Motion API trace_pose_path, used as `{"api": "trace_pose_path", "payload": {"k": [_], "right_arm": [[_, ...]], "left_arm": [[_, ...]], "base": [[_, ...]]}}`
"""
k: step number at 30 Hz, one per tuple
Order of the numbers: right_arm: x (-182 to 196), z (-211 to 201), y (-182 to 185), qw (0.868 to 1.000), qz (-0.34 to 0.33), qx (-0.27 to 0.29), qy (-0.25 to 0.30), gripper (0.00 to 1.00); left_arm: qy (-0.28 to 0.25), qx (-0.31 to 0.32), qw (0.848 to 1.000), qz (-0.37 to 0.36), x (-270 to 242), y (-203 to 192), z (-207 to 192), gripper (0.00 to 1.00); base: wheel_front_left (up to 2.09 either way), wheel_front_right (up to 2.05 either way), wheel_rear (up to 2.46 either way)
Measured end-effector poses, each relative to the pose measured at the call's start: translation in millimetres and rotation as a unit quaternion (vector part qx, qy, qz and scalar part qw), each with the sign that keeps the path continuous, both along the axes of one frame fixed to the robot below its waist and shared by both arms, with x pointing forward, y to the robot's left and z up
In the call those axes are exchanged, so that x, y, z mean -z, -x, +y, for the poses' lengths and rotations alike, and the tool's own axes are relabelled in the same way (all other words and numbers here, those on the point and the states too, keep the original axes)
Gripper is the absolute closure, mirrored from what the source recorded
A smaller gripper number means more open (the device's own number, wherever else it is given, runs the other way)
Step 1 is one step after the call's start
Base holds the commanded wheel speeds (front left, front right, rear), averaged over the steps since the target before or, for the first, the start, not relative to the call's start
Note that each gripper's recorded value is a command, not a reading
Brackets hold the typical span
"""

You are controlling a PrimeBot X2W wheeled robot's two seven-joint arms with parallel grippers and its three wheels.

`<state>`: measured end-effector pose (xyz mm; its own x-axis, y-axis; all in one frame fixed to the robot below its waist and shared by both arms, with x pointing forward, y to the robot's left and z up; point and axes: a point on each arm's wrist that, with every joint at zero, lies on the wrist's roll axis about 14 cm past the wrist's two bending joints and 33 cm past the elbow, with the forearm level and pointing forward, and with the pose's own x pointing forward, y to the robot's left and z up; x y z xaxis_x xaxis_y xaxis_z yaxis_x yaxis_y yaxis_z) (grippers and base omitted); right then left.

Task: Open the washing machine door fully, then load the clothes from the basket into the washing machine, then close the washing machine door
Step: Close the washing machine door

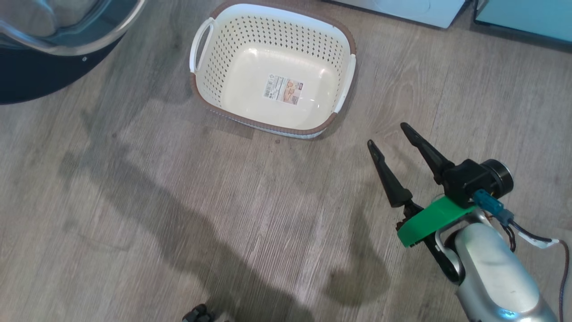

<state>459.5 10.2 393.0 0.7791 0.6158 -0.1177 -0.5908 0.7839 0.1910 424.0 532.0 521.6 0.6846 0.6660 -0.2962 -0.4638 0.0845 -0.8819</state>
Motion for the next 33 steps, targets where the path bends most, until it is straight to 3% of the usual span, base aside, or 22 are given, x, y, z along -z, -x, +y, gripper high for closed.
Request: {"api": "trace_pose_path", "payload": {"k": [7,12,26,33], "right_arm": [[-7,1,4,1.000,-0.004,-0.001,0.003,0.00],[-21,2,7,1.000,-0.015,0.002,0.000,0.00],[-69,-6,15,0.998,-0.055,0.032,-0.021,0.00],[-73,-25,27,0.997,-0.055,0.060,-0.018,0.00]], "left_arm": [[0.026,0.085,0.996,-0.032,-14,-13,-23,1.00],[0.064,0.158,0.985,-0.034,3,-16,-58,1.00],[0.104,0.326,0.937,-0.073,2,-7,-139,1.00],[0.132,0.383,0.909,-0.100,12,-1,-187,1.00]], "base": [[0.00,0.00,0.00],[0.00,0.00,0.00],[0.00,0.00,0.00],[0.00,0.00,0.00]]}}
